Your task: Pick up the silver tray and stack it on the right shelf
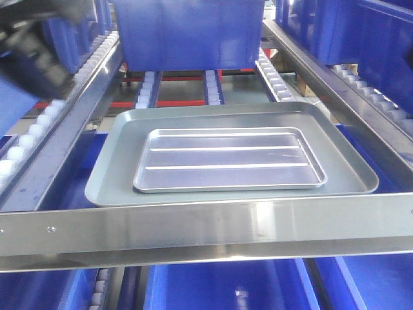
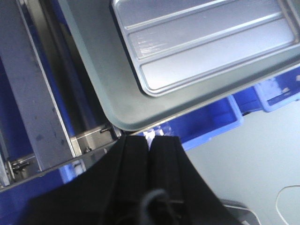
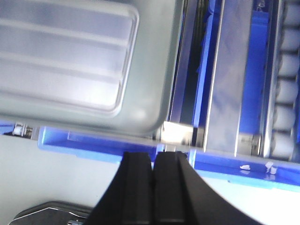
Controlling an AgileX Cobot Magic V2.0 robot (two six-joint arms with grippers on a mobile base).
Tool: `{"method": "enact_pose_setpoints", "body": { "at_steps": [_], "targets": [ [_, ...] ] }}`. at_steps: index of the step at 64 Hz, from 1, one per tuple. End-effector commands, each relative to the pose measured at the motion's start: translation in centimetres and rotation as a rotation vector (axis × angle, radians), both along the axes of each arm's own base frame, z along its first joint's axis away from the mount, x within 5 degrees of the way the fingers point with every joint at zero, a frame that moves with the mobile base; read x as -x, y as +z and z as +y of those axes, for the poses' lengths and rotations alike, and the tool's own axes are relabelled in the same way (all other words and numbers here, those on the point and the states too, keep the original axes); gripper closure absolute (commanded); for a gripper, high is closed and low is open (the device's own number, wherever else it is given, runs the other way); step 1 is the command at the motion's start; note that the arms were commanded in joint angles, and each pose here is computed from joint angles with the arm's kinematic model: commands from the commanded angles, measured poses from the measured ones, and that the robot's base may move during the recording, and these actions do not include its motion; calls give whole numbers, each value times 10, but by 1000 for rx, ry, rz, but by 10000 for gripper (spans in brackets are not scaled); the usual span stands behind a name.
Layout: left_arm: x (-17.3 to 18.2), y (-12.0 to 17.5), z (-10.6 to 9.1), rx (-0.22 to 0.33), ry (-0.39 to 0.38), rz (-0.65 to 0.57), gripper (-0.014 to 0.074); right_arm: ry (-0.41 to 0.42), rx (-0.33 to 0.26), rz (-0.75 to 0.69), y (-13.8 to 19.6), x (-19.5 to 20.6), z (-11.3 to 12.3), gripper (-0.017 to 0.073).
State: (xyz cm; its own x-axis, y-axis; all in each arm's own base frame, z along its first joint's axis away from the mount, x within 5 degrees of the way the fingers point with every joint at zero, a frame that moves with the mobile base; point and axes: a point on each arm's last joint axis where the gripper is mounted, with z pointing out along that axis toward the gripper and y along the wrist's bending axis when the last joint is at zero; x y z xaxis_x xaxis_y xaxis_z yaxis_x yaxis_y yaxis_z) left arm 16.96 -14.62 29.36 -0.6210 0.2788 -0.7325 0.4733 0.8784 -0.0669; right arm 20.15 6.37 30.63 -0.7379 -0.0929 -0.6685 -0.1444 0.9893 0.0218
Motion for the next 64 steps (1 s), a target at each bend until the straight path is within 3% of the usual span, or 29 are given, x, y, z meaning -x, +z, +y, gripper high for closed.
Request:
{"method": "enact_pose_setpoints", "body": {
  "at_steps": [1,13,29,37,64],
  "targets": [
    [17,9,10,127,-59,-135,687,32,-28,-138,-1,22,-8,504],
    [53,6,42,207,-80,-216,687,43,-71,-251,-16,74,-26,504],
    [103,33,86,345,-148,-387,687,41,-205,-628,13,146,-53,504],
    [116,39,101,410,-161,-440,687,39,-241,-730,18,167,-61,504],
    [119,40,104,425,-161,-454,687,39,-245,-741,18,169,-62,504]
  ]
}}
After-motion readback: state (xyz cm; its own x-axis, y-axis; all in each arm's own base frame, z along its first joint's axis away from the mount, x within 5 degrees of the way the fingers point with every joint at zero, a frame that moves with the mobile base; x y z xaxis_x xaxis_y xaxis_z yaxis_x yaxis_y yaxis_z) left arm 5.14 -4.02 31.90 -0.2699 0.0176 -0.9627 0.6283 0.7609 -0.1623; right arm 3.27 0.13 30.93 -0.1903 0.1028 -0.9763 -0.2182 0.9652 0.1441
